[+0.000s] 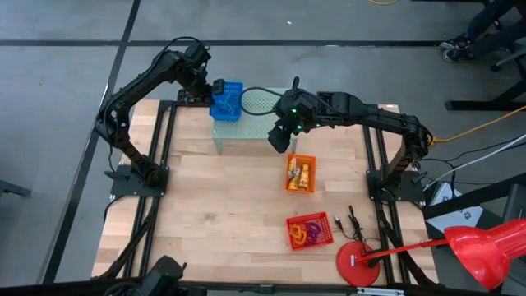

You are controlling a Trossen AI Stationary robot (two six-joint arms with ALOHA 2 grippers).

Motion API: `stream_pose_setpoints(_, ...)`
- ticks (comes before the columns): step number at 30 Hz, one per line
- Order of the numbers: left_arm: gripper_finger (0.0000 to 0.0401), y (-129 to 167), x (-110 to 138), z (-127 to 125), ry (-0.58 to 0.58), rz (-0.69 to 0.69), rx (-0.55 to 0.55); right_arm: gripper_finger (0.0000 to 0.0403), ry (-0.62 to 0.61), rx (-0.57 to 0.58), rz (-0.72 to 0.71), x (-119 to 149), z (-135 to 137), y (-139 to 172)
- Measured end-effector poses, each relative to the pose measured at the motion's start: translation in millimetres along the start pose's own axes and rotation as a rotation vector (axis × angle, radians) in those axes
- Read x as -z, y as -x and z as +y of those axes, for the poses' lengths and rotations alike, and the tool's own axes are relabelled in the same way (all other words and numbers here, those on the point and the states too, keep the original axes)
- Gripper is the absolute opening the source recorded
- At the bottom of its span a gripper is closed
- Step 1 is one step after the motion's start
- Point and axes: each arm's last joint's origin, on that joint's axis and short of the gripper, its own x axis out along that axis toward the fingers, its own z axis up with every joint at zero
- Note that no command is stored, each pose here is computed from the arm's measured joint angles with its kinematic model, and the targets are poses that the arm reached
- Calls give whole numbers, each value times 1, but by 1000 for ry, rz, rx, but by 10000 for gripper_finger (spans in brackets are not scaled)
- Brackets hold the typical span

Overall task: Pick & Place Office Desk Supplies
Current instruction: Put the blue bin with rubberbands on the shelf

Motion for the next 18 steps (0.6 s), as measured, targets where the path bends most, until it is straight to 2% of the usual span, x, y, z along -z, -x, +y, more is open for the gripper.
stream_pose_setpoints(10,4,-17,-8,-1,9,48,-4,217,-2,0,0,0,0,0)
stream_pose_setpoints(18,4,-18,-9,-1,1,50,-8,217,-2,0,0,0,0,0)
